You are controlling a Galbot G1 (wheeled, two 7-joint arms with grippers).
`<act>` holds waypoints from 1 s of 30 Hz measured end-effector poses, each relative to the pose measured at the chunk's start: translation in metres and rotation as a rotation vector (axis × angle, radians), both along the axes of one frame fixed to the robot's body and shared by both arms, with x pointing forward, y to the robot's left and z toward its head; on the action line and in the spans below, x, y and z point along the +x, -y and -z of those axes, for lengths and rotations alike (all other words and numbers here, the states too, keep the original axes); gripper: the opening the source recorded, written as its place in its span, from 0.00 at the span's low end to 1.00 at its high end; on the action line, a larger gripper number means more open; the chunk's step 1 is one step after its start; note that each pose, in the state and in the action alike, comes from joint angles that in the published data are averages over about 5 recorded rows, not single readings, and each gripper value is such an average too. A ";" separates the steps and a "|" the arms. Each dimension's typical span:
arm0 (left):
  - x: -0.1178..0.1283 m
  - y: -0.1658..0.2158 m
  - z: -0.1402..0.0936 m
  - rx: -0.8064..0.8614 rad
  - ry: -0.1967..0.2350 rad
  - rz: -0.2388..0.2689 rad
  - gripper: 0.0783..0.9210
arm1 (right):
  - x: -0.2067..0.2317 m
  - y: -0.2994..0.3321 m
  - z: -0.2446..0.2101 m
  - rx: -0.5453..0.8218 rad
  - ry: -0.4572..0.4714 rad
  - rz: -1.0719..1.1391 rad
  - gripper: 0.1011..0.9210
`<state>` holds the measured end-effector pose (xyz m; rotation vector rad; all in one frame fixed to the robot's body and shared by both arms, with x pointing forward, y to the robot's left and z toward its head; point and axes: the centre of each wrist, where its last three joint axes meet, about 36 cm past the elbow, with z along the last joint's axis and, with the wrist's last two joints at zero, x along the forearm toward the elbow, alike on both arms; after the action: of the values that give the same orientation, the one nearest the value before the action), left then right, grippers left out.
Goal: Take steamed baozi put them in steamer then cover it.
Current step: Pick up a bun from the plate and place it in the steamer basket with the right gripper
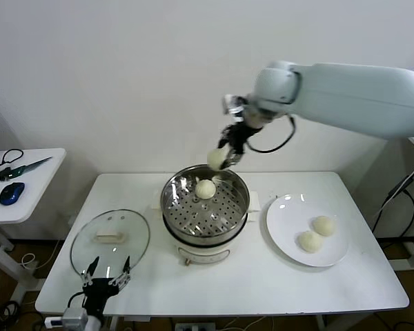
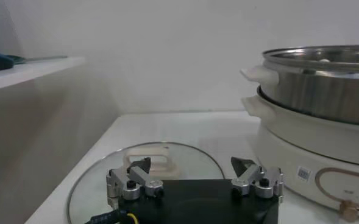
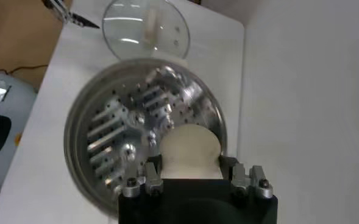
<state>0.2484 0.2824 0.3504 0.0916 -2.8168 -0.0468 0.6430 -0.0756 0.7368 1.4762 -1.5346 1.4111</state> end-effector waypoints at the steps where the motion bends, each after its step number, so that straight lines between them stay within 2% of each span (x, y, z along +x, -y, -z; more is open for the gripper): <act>1: 0.000 0.000 0.000 0.000 0.001 -0.001 0.88 | -0.001 -0.008 0.006 -0.007 -0.003 -0.006 0.64; 15: -0.001 0.001 -0.001 -0.006 0.005 -0.006 0.88 | 0.002 -0.058 0.100 -0.066 -0.019 -0.001 0.64; 24: 0.001 0.001 0.000 -0.008 0.004 -0.006 0.88 | 0.004 -0.078 0.142 -0.069 -0.022 0.008 0.64; 27: 0.001 0.001 0.000 -0.008 0.004 -0.006 0.88 | 0.003 -0.082 0.150 -0.068 -0.022 0.009 0.67; 30: 0.001 0.001 0.000 -0.008 0.006 -0.007 0.88 | 0.002 -0.084 0.155 -0.064 -0.021 0.009 0.75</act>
<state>0.2496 0.2816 0.3509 0.0992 -2.8220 -0.0332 0.6454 0.0087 0.5817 1.4403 -1.4676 1.4222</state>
